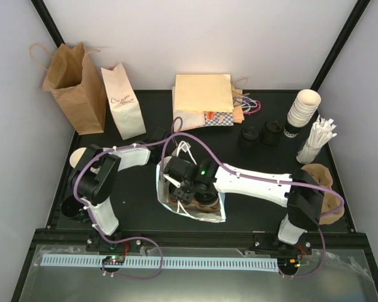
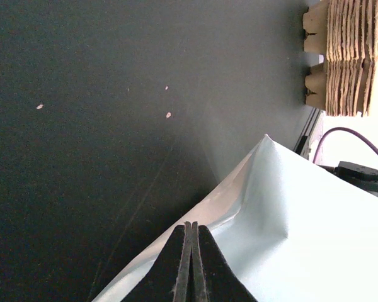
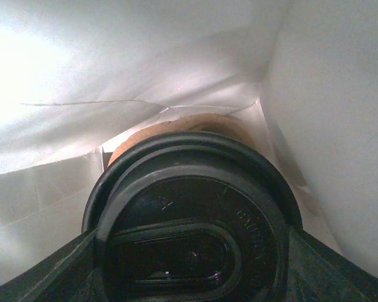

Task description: Pack the takeout coffee

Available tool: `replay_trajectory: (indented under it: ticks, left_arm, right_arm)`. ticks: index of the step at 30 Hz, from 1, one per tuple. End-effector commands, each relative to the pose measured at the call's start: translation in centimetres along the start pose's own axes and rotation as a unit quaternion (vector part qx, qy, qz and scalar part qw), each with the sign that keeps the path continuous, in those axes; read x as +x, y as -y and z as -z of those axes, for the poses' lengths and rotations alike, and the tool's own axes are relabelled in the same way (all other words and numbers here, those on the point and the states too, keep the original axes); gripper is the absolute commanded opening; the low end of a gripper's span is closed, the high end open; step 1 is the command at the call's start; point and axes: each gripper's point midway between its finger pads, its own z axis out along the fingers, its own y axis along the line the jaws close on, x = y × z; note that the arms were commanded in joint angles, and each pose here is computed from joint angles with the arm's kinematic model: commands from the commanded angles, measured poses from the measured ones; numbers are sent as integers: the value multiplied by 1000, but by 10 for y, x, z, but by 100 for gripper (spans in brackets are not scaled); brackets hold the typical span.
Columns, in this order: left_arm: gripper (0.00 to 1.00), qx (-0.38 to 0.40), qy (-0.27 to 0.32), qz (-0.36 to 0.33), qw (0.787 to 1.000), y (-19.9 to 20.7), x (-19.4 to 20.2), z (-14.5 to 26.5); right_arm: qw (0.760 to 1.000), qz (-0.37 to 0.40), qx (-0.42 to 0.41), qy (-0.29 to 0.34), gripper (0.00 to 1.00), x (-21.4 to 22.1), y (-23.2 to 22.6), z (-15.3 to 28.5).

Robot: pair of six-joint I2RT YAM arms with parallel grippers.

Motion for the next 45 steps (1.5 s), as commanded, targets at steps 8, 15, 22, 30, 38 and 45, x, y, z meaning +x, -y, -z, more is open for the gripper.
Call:
replay_trajectory:
  ticks: [8, 15, 22, 30, 38, 45]
  left_arm:
    - [2, 19, -32, 24, 999, 10, 15, -4]
    - [2, 19, -33, 25, 999, 9, 15, -5]
    - [1, 18, -33, 25, 999, 8, 16, -5]
    - [2, 18, -34, 27, 999, 7, 16, -6]
    - [1, 18, -35, 27, 999, 8, 17, -5]
    - [1, 17, -34, 26, 999, 8, 17, -4]
  right_arm:
    - [986, -21, -59, -151, 43, 76, -16, -55]
    - [986, -30, -79, -144, 43, 71, -17, -51]
    - [991, -15, -18, -135, 42, 70, -6, -45]
    - [990, 33, 64, -118, 42, 66, -4, -39]
    - [990, 45, 66, -117, 42, 69, -8, -42]
    - [992, 0, -42, -117, 42, 68, -23, -44]
